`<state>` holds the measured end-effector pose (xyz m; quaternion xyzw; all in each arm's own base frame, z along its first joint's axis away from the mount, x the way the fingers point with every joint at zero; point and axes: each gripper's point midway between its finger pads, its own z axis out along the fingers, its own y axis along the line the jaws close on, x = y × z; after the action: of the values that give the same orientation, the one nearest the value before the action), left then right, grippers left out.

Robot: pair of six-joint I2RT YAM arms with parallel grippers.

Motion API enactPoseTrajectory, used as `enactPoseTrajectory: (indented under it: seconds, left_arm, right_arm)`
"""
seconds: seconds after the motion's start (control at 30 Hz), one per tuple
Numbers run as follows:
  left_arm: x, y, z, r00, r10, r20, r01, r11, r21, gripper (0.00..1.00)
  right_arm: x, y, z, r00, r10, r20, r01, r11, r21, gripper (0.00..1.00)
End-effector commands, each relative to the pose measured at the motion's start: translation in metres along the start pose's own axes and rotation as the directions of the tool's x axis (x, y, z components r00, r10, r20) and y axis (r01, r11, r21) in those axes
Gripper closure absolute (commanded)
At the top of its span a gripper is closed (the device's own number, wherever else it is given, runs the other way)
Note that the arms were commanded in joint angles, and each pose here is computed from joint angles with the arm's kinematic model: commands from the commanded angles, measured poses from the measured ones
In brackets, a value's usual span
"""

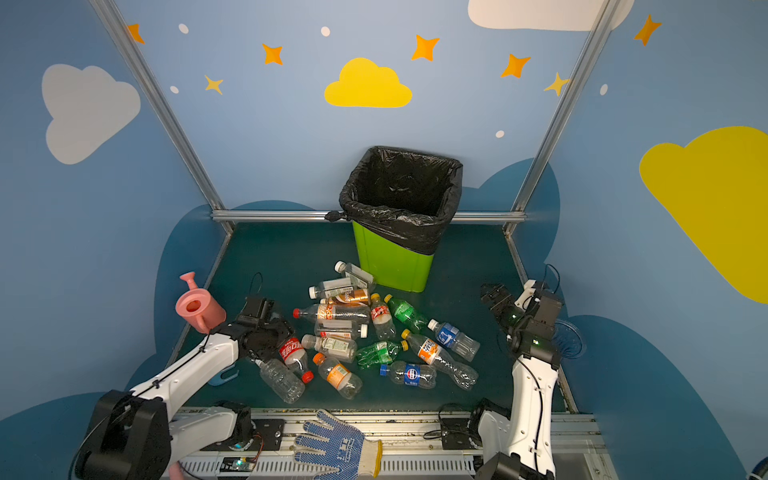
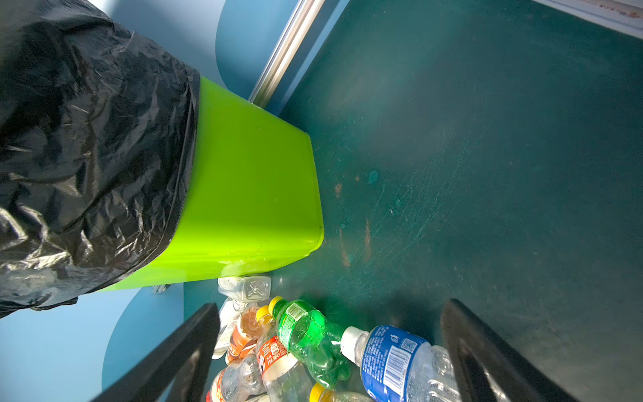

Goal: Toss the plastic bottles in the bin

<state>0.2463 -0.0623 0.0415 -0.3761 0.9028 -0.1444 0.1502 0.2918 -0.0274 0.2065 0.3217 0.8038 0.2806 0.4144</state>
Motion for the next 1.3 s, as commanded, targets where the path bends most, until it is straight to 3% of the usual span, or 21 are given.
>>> enactPoseTrajectory:
  seconds: [0.0,0.33,0.67,0.87,1.07,1.27]
  left_arm:
    - [-0.002,-0.010,0.000,1.000,0.025,-0.018,-0.025,0.999,0.022,0.21]
    - [0.000,-0.010,0.012,0.997,0.037,-0.072,-0.035,0.999,0.019,0.26]
    - [-0.002,-0.012,0.014,0.996,0.028,-0.089,-0.024,0.999,0.044,0.42]
    - [-0.006,-0.020,0.007,0.997,0.021,-0.072,-0.015,0.997,0.076,0.46]
    - [-0.020,-0.037,-0.023,1.000,0.017,0.002,-0.017,0.990,0.141,0.47]
    - [-0.055,-0.057,-0.078,0.983,0.004,0.186,-0.046,0.973,0.225,0.47]
  right_arm:
    - [0.003,-0.005,0.000,1.000,0.007,-0.006,-0.007,1.000,0.022,0.02]
    - [0.003,-0.009,0.003,1.000,0.014,-0.012,-0.013,0.999,0.032,0.02]
    - [0.001,-0.011,0.000,1.000,0.002,0.002,-0.002,0.999,0.051,0.02]
    - [0.000,-0.011,0.002,1.000,0.004,0.000,-0.004,0.999,0.048,0.02]
    - [-0.003,-0.008,0.001,1.000,-0.005,0.005,0.004,0.999,0.047,0.02]
    - [-0.008,-0.003,-0.001,1.000,-0.012,0.012,0.012,0.999,0.038,0.02]
